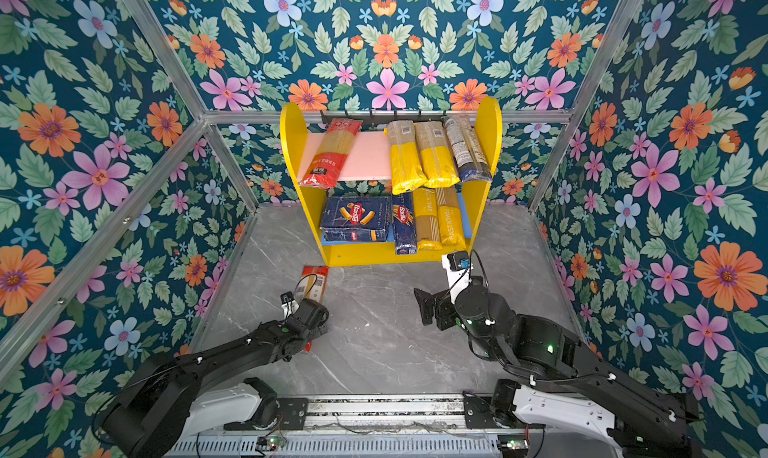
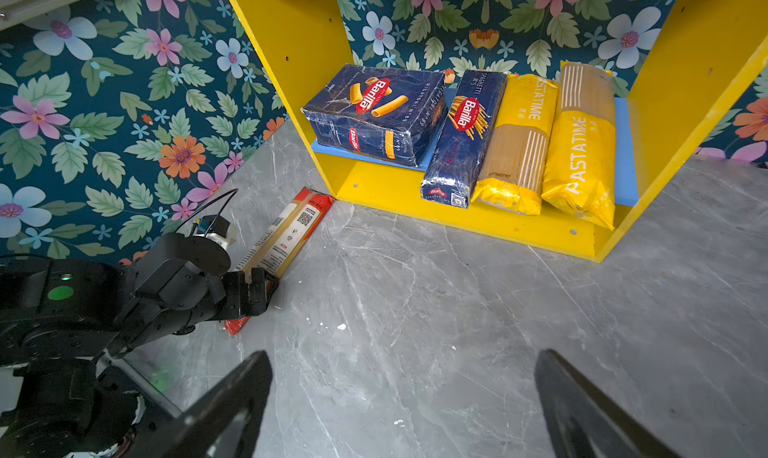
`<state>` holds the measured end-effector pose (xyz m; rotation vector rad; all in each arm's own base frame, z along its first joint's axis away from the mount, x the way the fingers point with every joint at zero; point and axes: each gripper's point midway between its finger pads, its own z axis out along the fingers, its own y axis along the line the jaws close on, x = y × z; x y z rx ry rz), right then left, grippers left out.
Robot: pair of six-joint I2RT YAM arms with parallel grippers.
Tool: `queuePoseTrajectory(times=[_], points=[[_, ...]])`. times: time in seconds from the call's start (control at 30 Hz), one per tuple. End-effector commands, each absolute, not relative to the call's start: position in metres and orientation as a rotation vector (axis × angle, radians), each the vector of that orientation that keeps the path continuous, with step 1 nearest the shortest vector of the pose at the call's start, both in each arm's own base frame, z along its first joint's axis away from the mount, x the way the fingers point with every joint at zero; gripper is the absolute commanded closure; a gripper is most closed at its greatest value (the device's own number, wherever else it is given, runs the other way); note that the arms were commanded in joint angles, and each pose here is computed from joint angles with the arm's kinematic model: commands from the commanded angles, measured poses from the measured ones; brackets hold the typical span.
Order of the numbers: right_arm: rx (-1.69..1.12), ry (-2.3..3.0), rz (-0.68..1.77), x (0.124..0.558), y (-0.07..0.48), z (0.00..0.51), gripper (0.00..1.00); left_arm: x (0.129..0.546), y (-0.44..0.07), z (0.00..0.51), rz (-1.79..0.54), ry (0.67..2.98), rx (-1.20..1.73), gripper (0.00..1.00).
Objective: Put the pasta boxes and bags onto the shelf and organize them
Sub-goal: 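Grasp the red-labeled spaghetti bag on the table with the left gripper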
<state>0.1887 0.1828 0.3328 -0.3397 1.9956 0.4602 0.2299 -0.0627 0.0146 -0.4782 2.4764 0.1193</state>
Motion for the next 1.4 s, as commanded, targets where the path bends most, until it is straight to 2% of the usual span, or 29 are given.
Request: queuePoseTrajectory(times=[0.0,0.2,0.3,0.37,0.4,0.43,0.47,0.53,0.63,0.77,1.37], points=[[-0.322,2.002,0.443,0.189,0.178,0.333,0.01,0.233,-0.078,0.009,0.035,2.516,-0.46,0.0],[-0.305,1.997,0.43,0.187,0.168,0.336,0.01,0.234,-0.086,-0.002,0.004,2.542,-0.452,0.04],[-0.296,1.994,0.425,0.185,0.162,0.338,0.01,0.23,-0.088,-0.014,0.001,2.576,-0.452,0.2],[-0.29,1.993,0.426,0.184,0.158,0.34,0.01,0.229,-0.092,-0.021,-0.012,2.599,-0.444,0.37],[-0.289,1.993,0.423,0.183,0.156,0.341,0.01,0.228,-0.092,-0.023,-0.011,2.609,-0.443,0.47],[-0.288,1.992,0.419,0.183,0.155,0.341,0.01,0.228,-0.093,-0.026,-0.015,2.613,-0.442,0.65],[-0.285,1.993,0.413,0.183,0.153,0.342,0.01,0.227,-0.094,-0.028,-0.02,2.62,-0.442,0.74],[-0.286,1.994,0.403,0.183,0.152,0.343,0.01,0.226,-0.097,-0.031,-0.034,2.636,-0.438,0.85],[-0.292,1.999,0.398,0.183,0.152,0.345,0.01,0.224,-0.1,-0.031,-0.043,2.648,-0.425,0.93],[-0.293,1.994,0.404,0.184,0.155,0.347,0.01,0.223,-0.1,-0.02,-0.039,2.636,-0.408,1.0],[-0.309,2.012,0.427,0.188,0.173,0.346,0.01,0.215,-0.105,0.095,-0.162,2.522,-0.277,1.0]])
